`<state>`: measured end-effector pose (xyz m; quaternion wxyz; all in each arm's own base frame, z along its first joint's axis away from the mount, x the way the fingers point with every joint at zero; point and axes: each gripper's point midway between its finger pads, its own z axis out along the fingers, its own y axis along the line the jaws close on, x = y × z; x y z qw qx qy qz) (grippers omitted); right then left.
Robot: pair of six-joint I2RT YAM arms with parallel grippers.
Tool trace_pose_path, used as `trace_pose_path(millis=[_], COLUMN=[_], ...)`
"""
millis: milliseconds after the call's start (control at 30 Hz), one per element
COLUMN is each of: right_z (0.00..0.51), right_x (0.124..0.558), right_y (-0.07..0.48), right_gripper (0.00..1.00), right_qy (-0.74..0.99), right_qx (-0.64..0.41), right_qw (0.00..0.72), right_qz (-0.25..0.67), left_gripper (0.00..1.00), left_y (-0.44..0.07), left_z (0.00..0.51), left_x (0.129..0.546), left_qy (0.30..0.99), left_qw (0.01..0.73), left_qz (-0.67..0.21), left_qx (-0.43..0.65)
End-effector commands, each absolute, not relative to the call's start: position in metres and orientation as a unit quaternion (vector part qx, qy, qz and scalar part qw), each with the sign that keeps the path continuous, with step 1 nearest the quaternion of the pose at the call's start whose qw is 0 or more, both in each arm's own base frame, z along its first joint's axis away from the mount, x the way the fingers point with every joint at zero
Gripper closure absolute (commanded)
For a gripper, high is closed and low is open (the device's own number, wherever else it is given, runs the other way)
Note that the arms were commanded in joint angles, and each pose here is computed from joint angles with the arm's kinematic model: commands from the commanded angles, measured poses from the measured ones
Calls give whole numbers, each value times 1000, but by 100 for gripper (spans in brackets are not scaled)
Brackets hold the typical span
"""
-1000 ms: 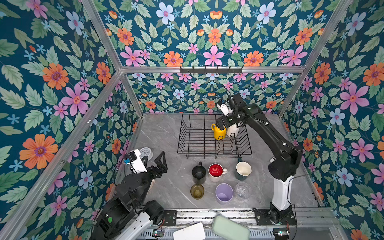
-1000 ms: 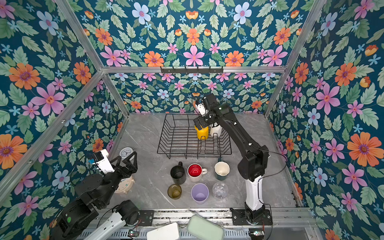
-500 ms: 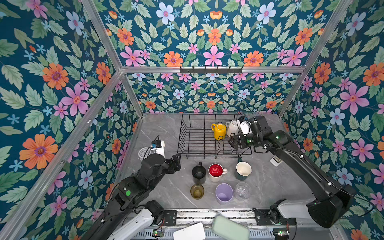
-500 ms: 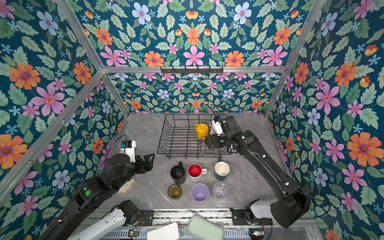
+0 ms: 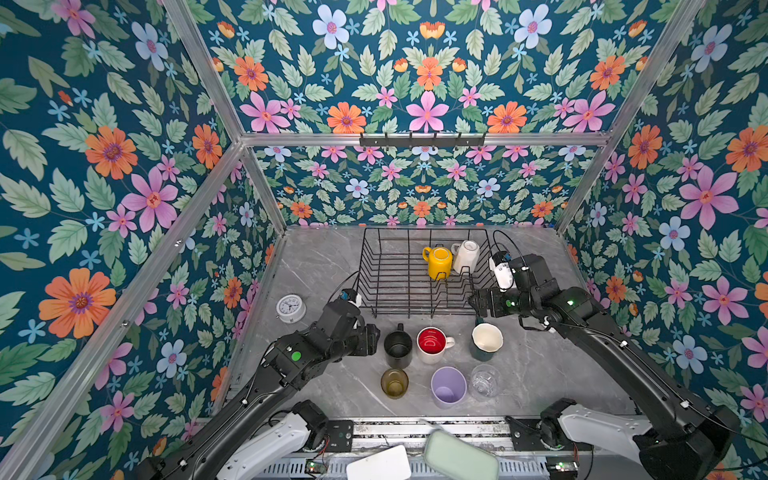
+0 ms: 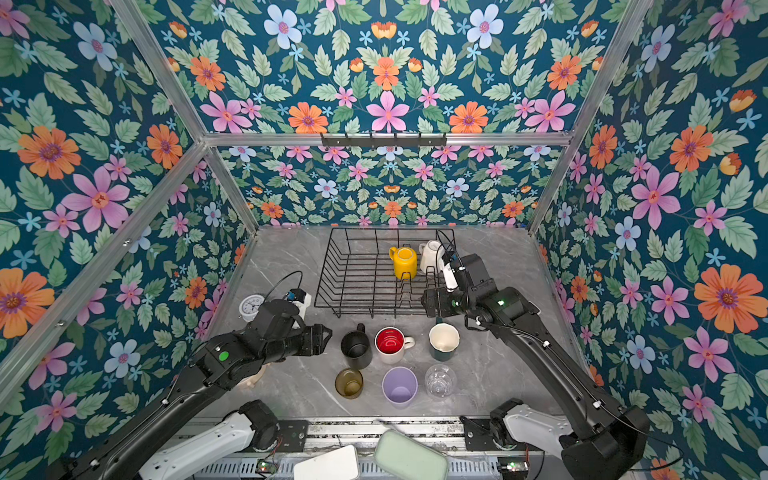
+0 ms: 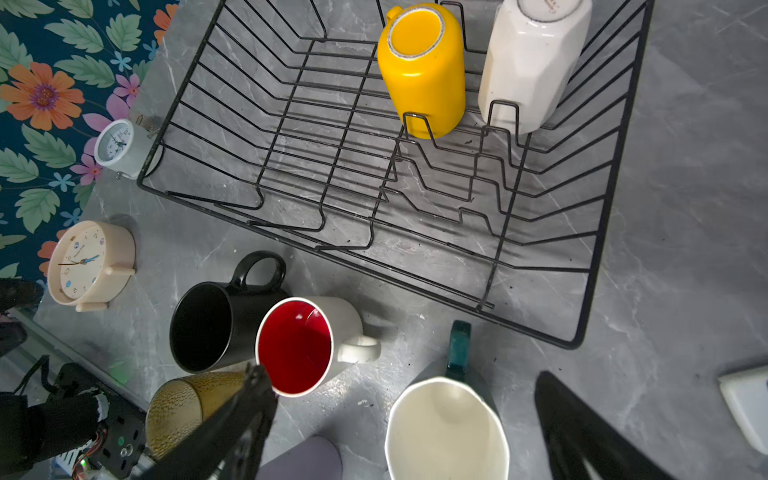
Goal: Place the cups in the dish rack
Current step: 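Reach the left gripper down to the black mug while right hovers nearby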
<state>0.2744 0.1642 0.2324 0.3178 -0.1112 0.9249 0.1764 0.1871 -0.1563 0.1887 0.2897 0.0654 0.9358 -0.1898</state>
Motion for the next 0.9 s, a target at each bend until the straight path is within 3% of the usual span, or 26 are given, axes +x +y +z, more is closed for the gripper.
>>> trace_pose_path(millis=[0, 867], right_z=[229, 219], right_x=[277, 276], right_y=[162, 158], right_gripper=[4, 5], right_qy=[927, 927], right_qx=[-103, -104], right_qw=[317, 322], right_qz=[171, 160], left_gripper=[31, 39], left_y=[-166, -194], left_z=[181, 129], left_x=[182, 195], left_qy=[939, 961], left_qw=[265, 207], left_qz=[-206, -169], left_qx=[73, 75])
